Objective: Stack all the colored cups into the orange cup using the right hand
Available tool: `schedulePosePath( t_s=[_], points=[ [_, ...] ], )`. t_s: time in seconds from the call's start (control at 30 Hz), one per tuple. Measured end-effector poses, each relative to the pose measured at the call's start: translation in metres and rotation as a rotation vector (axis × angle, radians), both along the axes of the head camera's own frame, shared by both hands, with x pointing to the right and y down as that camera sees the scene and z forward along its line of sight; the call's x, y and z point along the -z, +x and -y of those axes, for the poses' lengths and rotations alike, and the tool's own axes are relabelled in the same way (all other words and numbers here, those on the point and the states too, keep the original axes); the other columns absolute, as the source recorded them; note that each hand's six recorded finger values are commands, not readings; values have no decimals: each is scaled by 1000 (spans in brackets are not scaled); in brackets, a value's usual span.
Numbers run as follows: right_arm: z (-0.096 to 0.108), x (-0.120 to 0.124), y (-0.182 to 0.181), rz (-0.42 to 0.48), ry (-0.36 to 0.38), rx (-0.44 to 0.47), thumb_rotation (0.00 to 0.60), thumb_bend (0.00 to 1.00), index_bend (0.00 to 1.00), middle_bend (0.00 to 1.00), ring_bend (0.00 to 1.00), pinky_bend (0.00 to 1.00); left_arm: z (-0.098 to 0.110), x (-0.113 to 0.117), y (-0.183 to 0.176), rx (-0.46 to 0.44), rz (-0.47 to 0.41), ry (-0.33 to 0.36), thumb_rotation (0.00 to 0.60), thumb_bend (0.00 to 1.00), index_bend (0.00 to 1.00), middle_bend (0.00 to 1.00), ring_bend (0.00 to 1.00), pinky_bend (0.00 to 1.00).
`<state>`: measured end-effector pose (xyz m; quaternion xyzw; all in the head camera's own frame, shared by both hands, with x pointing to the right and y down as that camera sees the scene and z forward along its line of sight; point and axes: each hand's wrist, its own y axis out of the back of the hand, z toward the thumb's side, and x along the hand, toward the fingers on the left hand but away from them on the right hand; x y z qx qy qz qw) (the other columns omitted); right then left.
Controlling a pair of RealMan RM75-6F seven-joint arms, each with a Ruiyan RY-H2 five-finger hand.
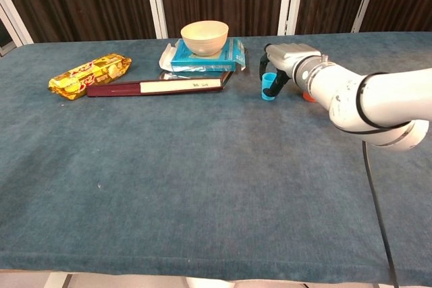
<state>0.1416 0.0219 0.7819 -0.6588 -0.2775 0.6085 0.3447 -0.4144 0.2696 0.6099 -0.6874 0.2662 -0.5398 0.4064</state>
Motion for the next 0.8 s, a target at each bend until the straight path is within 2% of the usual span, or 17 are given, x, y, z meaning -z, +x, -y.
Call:
schedulePosePath(
  t_s=[0.33,0.57,0.8],
  points=[
    [1,-1,2,-20,0,-11,600,498,540,0,0,0,0,1,0,-1,-4,2,600,482,0,5,38,100],
    [2,2,2,-25,18,-14,600,521,615,24,0,0,0,2,0,-2,-6,5,600,482,0,5,38,100],
    [7,12,3,5,42,-27,600,521,618,26,0,0,-1,1,1,-9,-7,-1,600,482,0,5,38,100]
  ],
)
